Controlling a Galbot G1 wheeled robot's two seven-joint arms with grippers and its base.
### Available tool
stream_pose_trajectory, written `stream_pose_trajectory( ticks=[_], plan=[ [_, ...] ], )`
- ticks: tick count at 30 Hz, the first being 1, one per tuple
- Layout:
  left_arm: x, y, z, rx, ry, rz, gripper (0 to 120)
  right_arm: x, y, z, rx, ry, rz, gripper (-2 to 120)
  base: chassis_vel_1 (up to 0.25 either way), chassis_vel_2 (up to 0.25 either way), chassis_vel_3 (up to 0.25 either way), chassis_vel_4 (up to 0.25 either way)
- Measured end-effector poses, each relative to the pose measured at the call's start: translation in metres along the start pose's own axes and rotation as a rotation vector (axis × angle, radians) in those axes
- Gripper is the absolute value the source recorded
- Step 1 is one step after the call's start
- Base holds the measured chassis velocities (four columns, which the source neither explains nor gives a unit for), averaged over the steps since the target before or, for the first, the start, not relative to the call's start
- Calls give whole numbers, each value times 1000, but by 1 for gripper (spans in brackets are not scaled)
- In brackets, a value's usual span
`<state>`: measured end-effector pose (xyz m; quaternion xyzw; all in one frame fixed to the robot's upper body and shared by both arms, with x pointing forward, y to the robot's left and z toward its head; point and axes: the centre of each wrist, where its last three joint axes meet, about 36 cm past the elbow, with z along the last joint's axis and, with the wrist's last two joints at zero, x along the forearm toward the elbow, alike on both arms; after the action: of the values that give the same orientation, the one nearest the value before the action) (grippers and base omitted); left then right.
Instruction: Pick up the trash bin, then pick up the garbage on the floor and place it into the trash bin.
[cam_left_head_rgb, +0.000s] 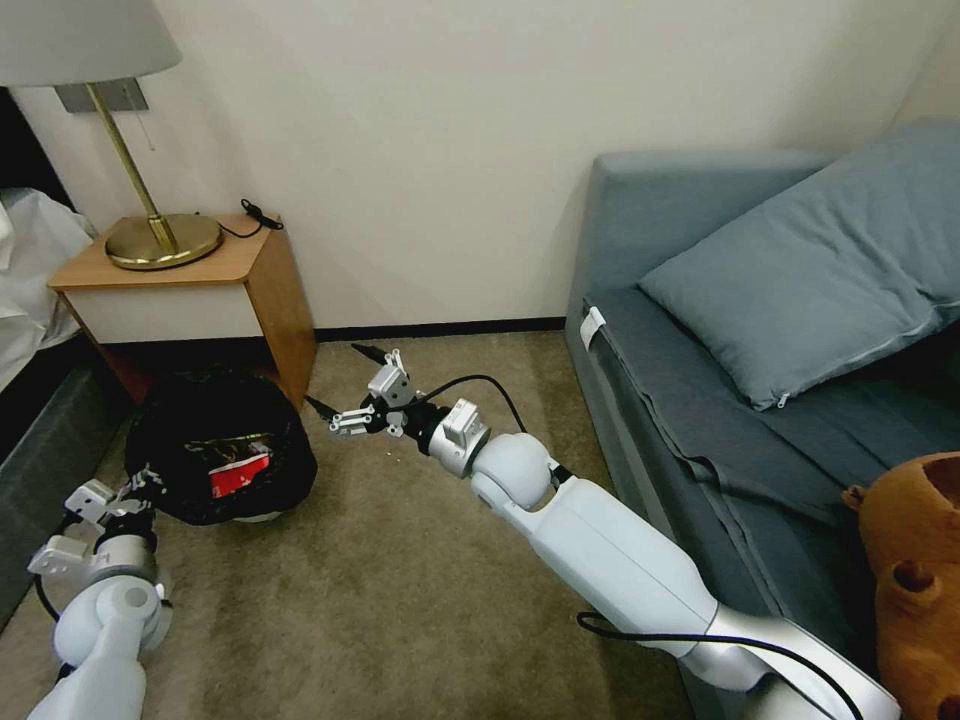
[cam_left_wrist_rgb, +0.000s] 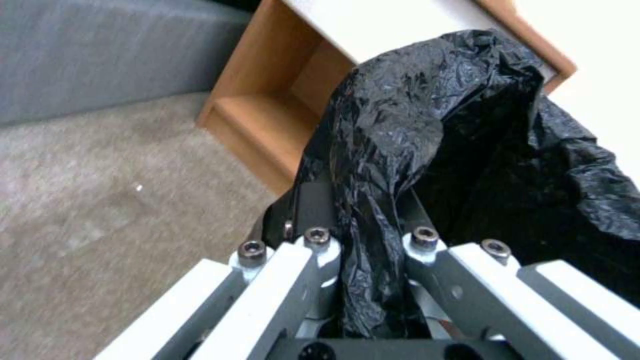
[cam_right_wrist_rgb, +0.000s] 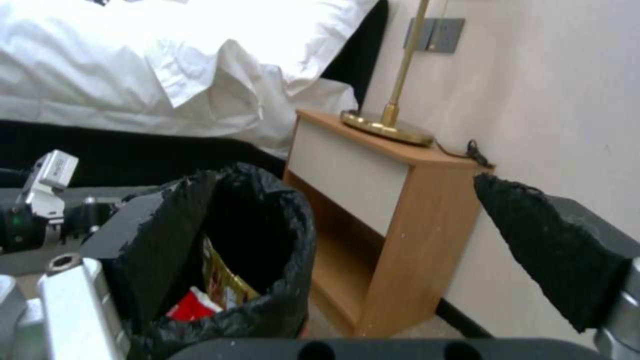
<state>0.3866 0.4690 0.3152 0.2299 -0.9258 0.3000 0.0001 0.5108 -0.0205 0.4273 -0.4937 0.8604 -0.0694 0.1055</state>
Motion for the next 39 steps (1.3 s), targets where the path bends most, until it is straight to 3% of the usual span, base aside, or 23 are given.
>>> stream_pose_trajectory(
  ticks=[3, 7, 16, 18, 30, 32, 36, 39],
  plan=[
    [-5, 14, 6, 5, 2, -36, 5, 0, 3, 5, 1, 12, -6, 100, 0, 0, 0, 0],
    [-5, 20, 9, 2, 9, -52, 5, 0, 5, 7, -3, 16, -7, 100, 0, 0, 0, 0],
    [-5, 21, 7, -2, 24, -57, 12, -1, 7, 11, -7, 19, -12, 100, 0, 0, 0, 0],
    [-6, 20, 5, -10, 22, -55, 29, 1, 6, 12, -10, 19, -9, 100, 0, 0, 0, 0],
    [2, 15, -7, -61, 0, -29, 67, 2, 6, 11, -32, 11, 11, 100, 0, 0, 0, 0],
    [10, 13, -13, -131, -24, -11, 79, -1, 7, 8, -58, 17, 40, 100, 0, 0, 0, 0],
    [17, 12, -18, -208, -56, 5, 88, -4, 9, 3, -85, 34, 89, 100, 0, 0, 0, 0],
    [29, 8, -26, -316, -85, 50, 101, -8, 10, -9, -122, 91, 199, 100, 0, 0, 0, 0]
  ],
)
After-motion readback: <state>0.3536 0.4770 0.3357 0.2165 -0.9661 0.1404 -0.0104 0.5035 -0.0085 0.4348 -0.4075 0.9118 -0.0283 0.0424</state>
